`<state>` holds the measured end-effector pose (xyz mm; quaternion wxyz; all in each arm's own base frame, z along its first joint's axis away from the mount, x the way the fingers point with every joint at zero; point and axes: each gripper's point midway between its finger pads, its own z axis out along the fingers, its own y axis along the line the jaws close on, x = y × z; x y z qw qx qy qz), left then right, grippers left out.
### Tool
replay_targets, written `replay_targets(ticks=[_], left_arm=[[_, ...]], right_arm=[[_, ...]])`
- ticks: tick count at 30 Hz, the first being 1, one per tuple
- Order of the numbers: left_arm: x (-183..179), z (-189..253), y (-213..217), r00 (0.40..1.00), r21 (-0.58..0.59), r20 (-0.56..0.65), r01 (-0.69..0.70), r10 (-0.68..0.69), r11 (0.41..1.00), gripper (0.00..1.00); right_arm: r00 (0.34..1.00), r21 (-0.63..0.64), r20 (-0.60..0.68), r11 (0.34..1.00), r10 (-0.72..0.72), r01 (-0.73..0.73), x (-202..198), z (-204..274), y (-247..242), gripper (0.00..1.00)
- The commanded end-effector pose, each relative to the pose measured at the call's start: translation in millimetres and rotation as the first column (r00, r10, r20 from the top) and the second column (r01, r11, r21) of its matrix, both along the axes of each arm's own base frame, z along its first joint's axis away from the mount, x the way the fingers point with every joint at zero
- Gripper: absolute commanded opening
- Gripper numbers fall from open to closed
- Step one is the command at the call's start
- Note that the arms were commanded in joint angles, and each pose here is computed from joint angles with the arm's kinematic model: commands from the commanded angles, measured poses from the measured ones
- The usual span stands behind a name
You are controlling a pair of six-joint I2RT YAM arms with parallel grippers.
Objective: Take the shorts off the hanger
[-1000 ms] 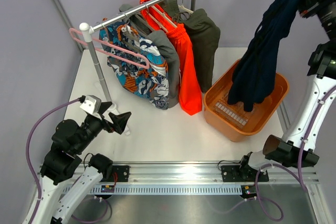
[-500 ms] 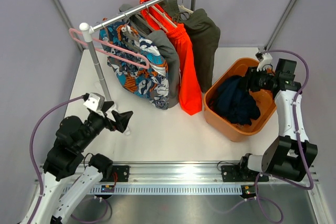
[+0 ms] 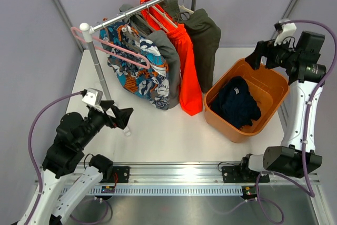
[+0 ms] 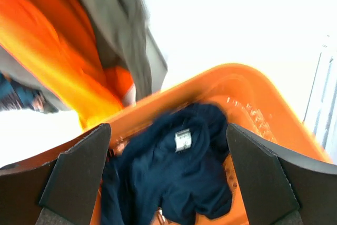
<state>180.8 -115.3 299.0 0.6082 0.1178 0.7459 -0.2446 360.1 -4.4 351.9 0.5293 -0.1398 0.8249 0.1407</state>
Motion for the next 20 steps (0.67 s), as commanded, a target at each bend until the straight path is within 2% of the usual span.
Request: replay_targets(ticks=[1, 2, 7, 14, 20], left_arm=[[6, 27, 4, 0.998, -0.078, 0.005, -0.061, 0.062, 0.995, 0.99], [6, 29, 5, 0.998, -0.084, 0.001, -0.069, 0.069, 0.994, 0.99], [5, 34, 4, 0.997, -0.114, -0.005, -0.073, 0.073, 0.991, 0.99], [4, 39, 14, 0.993, -0.133, 0.021, -0.115, 0.119, 0.984, 0.99], [6, 34, 14, 0.992, -0.121, 0.015, -0.120, 0.123, 0.985, 0.99]], right_arm=[[0.992, 0.103, -0.072, 0.988, -0.104, 0.111, 4, 15, 2, 1.00], [0.985, 0.104, -0.071, 0.981, -0.158, 0.165, 7, 17, -3, 0.99], [0.976, 0.136, -0.048, 0.966, -0.213, 0.218, 10, 38, -5, 0.99], [0.925, -0.003, 0.036, 0.926, -0.377, 0.377, 14, 54, -46, 0.99], [0.922, -0.042, 0.100, 0.924, -0.375, 0.380, 13, 53, -50, 0.99]])
